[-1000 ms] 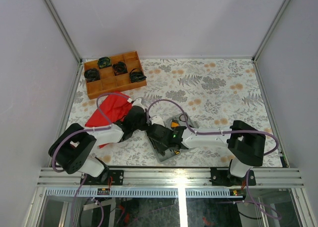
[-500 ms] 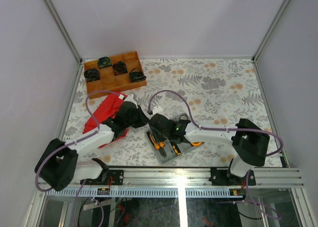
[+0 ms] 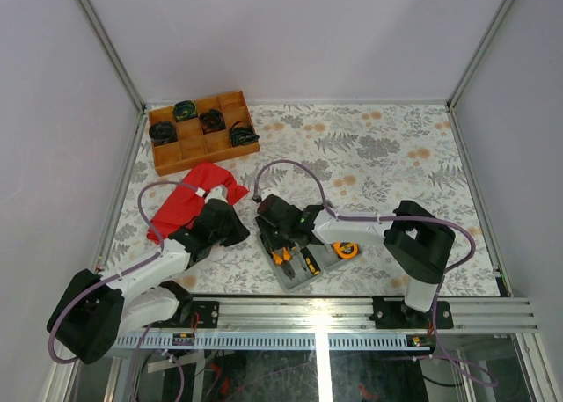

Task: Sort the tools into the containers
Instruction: Place the pliers in the storage box.

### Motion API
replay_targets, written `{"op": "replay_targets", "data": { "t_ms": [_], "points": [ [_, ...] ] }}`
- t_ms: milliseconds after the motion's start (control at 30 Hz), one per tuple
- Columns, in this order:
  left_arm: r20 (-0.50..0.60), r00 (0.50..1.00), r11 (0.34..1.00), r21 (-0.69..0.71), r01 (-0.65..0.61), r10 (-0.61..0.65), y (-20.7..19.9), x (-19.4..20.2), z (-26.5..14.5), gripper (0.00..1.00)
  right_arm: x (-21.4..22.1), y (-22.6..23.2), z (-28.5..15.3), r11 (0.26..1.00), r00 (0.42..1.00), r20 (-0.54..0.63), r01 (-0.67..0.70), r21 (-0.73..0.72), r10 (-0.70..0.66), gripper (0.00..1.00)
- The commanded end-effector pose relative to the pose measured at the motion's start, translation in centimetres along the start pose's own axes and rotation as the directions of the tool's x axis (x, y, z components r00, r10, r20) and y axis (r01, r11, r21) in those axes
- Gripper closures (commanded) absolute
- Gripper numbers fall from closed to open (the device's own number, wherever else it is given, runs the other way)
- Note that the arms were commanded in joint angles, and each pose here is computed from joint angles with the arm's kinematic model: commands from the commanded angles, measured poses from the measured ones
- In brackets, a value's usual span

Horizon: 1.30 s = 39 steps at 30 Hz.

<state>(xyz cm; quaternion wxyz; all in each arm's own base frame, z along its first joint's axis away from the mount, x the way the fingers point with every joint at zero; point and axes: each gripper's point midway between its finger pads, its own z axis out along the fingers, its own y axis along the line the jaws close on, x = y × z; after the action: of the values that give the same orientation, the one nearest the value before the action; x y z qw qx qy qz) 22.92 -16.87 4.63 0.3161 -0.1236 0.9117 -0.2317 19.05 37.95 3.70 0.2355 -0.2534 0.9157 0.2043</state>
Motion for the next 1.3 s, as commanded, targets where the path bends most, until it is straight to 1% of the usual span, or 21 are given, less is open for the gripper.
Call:
{"op": "replay_targets", "data": {
  "t_ms": [0,200,400,533,667,800,1033,1267],
  "points": [
    [-0.018,1.0,1.0,0.002,0.018,-0.018,0.7,0.9,-0.1,0.86,-1.7,1.2,-0.2,0.999,1.0,0.017,0.008,-0.037,-0.007,0.68],
    [-0.026,1.0,1.0,0.007,0.01,-0.01,0.8,1.2,0.0,0.86,-0.2,0.5,0.8,1.0,0.997,-0.075,0.016,0.004,-0.016,0.74],
    [-0.078,0.997,1.0,0.028,0.001,0.001,0.7,2.4,0.8,0.87,2.4,-1.6,1.4,0.99,0.975,-0.22,0.051,0.132,-0.021,0.85],
    [-0.113,0.994,0.999,0.036,-0.001,0.005,1.0,3.5,1.3,0.88,3.9,-2.8,1.3,0.977,0.961,-0.274,0.073,0.202,-0.016,0.89],
    [-0.139,0.99,0.999,0.054,0.003,0.005,0.9,4.4,1.6,0.89,5.5,-3.1,1.6,0.969,0.948,-0.318,0.086,0.233,-0.008,0.99],
    [-0.153,0.988,0.998,0.064,-0.002,0.012,0.6,5.0,1.9,0.89,8.4,-3.5,2.5,0.958,0.92,-0.393,0.109,0.264,0.004,1.0],
    [-0.166,0.986,0.997,0.076,-0.006,0.019,0.0,5.8,2.4,0.9,15.3,-5.0,4.4,0.931,0.848,-0.527,0.151,0.333,0.051,1.0],
    [-0.17,0.985,0.997,0.081,-0.006,0.02,-0.3,6.0,2.7,0.91,21.7,-5.4,5.8,0.931,0.764,-0.64,0.176,0.319,0.074,1.0]
  ]
}}
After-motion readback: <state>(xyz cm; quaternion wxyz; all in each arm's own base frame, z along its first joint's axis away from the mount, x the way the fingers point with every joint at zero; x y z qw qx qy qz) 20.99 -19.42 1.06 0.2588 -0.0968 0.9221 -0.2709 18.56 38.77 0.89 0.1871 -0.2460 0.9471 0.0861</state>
